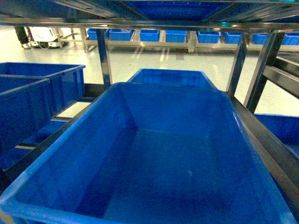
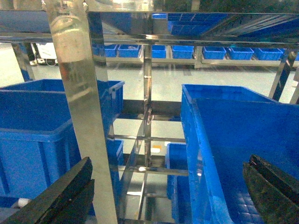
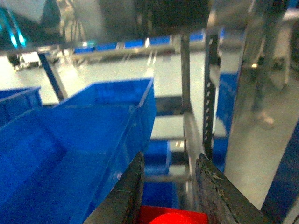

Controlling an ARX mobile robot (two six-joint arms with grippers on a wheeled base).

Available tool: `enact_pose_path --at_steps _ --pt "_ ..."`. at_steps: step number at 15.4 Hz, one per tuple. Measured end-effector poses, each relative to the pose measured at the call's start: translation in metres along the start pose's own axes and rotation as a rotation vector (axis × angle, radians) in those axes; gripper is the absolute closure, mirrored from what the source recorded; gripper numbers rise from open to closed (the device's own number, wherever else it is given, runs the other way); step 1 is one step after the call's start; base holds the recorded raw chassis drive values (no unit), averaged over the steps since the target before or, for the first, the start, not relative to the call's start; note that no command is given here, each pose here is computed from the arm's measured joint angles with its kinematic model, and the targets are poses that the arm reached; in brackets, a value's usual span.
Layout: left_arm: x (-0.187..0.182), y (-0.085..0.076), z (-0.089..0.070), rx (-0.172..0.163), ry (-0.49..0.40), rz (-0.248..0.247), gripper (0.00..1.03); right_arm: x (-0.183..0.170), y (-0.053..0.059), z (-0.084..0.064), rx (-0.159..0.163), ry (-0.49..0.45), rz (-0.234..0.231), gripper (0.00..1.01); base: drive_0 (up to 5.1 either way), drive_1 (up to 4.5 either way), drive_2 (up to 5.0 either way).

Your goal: Pick red block from blue box to shelf

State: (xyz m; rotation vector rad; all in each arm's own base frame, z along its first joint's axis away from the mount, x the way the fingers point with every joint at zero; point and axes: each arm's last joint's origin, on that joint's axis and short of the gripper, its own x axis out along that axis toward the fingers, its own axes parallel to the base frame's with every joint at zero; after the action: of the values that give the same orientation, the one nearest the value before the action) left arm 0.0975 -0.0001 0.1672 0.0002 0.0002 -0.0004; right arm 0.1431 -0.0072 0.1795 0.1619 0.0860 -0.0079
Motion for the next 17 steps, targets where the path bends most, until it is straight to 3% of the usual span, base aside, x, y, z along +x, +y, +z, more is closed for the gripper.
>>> enact_pose_path --at_steps 2,3,4,6,7,9,13,17 --pt "0.0 0.0 0.0 0.0 0.0 0.0 0.05 0.001 0.001 -0.007 0.027 0.07 0.01 0.73 0.0 0.0 0.0" --pt "0.0 0.0 0.0 0.0 0.0 0.0 0.05 0.005 0.006 -0.016 0.059 0.128 0.042 0.73 0.0 0.0 0.0" --pt "0.0 0.0 0.0 0.0 0.0 0.0 0.05 0.019 0.039 -0.022 0.021 0.087 0.22 0.73 0.0 0.0 0.0" --pt "0.0 0.0 0.0 0.0 0.0 0.0 0.05 0.044 0.075 -0.029 -0.089 0.096 0.324 0.73 0.0 0.0 0.0" --pt "0.0 0.0 0.0 0.0 0.0 0.0 0.05 0.058 0.089 -0.027 -0.121 0.068 0.357 0.73 0.0 0.0 0.0" --pt "0.0 0.0 0.0 0.0 0.0 0.0 0.05 0.079 0.102 -0.029 -0.164 0.053 0.371 0.73 0.0 0.0 0.0" --pt "0.0 0.0 0.0 0.0 0.0 0.0 0.05 0.092 0.106 -0.035 -0.193 0.081 0.367 0.73 0.0 0.0 0.0" --pt "0.0 0.0 0.0 0.0 0.0 0.0 0.05 0.12 0.106 -0.053 -0.228 0.128 0.35 0.73 0.0 0.0 0.0"
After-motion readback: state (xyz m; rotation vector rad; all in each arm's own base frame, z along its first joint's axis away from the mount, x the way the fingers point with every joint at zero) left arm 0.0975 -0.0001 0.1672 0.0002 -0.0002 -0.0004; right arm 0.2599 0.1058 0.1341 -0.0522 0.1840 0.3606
